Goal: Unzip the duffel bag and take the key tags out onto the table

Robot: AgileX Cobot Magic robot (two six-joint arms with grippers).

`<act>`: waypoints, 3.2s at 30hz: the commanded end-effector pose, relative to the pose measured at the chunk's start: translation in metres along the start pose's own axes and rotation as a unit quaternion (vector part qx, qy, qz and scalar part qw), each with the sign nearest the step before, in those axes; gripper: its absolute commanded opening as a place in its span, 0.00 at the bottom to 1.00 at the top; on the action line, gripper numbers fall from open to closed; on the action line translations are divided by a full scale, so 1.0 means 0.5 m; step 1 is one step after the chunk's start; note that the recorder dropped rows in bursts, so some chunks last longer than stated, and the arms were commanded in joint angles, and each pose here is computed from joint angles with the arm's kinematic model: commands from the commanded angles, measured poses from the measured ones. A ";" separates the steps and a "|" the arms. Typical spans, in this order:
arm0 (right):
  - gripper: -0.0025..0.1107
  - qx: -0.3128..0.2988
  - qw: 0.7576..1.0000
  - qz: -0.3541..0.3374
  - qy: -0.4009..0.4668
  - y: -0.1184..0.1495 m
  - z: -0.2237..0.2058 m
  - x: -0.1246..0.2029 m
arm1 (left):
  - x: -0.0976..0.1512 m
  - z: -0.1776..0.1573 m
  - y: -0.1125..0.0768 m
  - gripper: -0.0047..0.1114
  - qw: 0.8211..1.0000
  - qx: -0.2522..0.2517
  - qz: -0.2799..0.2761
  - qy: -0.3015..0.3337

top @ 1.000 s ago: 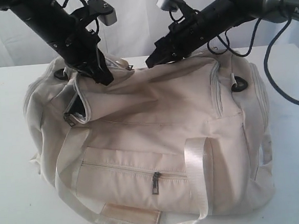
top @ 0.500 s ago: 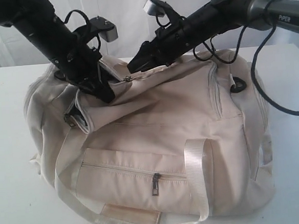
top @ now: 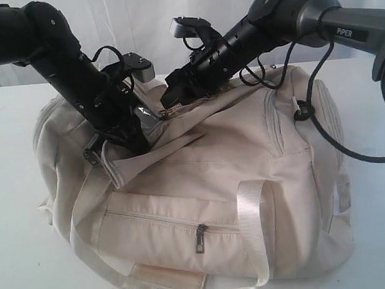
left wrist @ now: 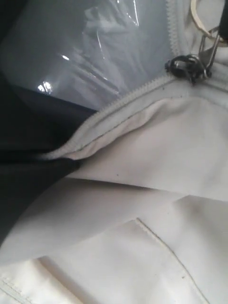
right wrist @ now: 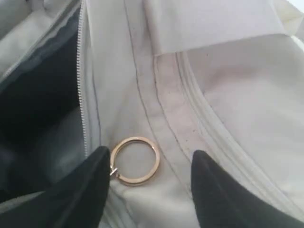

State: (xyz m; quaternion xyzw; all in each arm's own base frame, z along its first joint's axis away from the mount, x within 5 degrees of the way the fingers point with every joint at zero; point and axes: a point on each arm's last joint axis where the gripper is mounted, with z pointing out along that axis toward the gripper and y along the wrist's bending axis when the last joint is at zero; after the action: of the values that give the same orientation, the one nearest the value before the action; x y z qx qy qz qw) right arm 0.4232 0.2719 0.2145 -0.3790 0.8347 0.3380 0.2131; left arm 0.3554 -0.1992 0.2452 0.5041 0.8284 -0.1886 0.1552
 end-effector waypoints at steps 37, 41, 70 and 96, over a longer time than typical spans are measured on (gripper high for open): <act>0.02 -0.001 1.000 0.001 0.010 0.035 -0.020 -0.011 | 0.009 0.005 -0.008 0.04 1.000 0.025 0.003 0.014; 0.02 0.013 1.000 0.018 -0.004 0.006 -0.056 -0.013 | 0.008 0.005 -0.006 0.04 1.000 0.020 -0.007 0.010; 0.02 0.101 0.988 0.094 -0.071 -0.151 -0.302 0.018 | -0.006 -0.042 -0.019 0.04 1.000 -0.007 0.004 -0.022; 0.02 0.100 0.987 0.122 -0.018 -0.124 -0.409 0.091 | -0.030 -0.145 -0.024 0.04 0.991 -0.119 -0.002 -0.064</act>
State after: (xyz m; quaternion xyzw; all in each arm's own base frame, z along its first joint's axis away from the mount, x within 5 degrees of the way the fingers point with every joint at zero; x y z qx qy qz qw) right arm 0.4312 0.0794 0.3012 -0.2433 0.8952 0.2963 0.2273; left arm 0.3493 -0.1842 0.3127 0.4688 0.8321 -0.1245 0.2689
